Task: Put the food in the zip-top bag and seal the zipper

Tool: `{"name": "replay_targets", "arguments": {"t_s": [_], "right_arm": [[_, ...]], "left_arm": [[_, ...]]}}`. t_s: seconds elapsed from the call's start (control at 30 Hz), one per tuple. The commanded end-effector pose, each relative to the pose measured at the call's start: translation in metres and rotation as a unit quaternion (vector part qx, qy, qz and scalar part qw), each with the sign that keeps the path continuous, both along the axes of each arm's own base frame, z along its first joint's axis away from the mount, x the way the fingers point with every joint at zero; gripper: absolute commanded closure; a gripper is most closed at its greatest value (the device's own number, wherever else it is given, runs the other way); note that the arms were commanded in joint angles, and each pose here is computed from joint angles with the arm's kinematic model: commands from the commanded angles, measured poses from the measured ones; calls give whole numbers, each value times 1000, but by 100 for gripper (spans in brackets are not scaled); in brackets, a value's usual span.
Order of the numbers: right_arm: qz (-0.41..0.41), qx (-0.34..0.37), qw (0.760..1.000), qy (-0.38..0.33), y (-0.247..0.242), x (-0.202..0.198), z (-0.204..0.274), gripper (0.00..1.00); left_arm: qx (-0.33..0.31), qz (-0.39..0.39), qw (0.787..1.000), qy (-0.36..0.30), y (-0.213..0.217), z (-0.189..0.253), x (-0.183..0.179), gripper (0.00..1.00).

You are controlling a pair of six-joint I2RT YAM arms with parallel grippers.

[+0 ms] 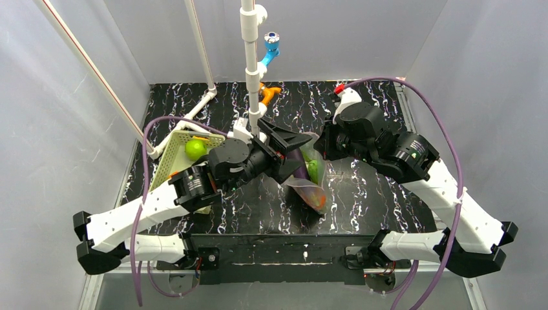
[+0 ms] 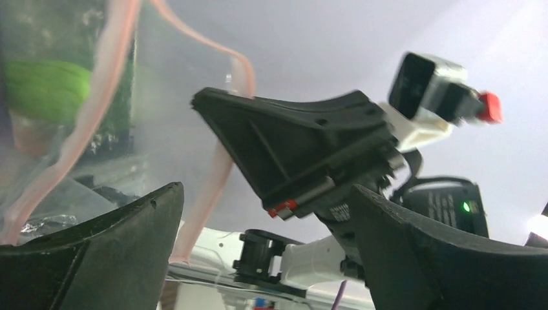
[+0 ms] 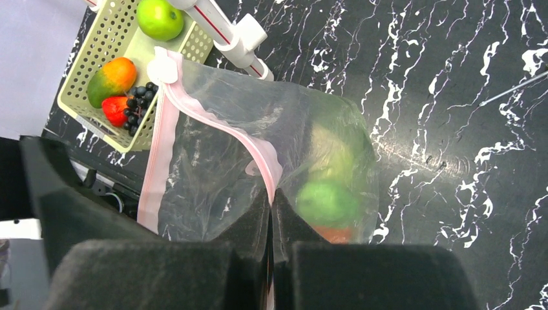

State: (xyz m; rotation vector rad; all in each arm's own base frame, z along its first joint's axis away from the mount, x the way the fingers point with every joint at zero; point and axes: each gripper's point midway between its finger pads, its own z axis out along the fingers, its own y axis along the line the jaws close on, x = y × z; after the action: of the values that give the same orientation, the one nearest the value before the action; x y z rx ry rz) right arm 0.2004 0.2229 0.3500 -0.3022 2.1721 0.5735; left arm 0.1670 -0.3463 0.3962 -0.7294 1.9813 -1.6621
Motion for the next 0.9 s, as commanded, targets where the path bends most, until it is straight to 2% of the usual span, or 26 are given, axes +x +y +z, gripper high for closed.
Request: {"name": "replay_targets", "arguments": {"t_s": [0.0, 0.13, 0.3, 0.4, 0.47, 0.5, 0.6, 0.67, 0.7, 0.77, 0.8, 0.87], "right_arm": [[25, 34, 997, -61, 1, 0, 31, 99], [46, 20, 997, -65, -1, -2, 36, 99], [56, 19, 996, -62, -3, -2, 43, 99], [69, 27, 996, -49, -2, -4, 39, 99], [70, 28, 997, -36, -2, -4, 32, 99], [71, 30, 997, -29, -3, -4, 29, 99], [70, 36, 997, -11, -6, -4, 18, 99], [72, 38, 997, -7, -8, -6, 15, 99], [72, 39, 997, -6, -9, -7, 14, 99], [70, 39, 997, -8, -11, -8, 14, 99], [69, 39, 997, -9, -13, -9, 14, 99], [70, 38, 997, -12, -15, -11, 15, 99]], "left_arm": [[67, -26, 988, -137, 25, 23, -12, 2], [149, -10, 969, -198, 64, 23, -14, 4], [307, 36, 922, -234, 130, 5, -4, 4], [447, 35, 866, -221, 172, -17, -1, 3], [531, 26, 822, -205, 190, -33, 3, 2], [580, 16, 792, -191, 204, -42, 3, 2], [658, -2, 742, -128, 229, -70, 7, 2], [676, 3, 732, -83, 245, -91, 11, 2], [676, 1, 734, -70, 250, -105, 12, 2], [648, 3, 760, -49, 258, -127, 14, 2], [642, 18, 766, -35, 267, -136, 15, 2], [651, 56, 757, 0, 291, -152, 17, 2]]}}
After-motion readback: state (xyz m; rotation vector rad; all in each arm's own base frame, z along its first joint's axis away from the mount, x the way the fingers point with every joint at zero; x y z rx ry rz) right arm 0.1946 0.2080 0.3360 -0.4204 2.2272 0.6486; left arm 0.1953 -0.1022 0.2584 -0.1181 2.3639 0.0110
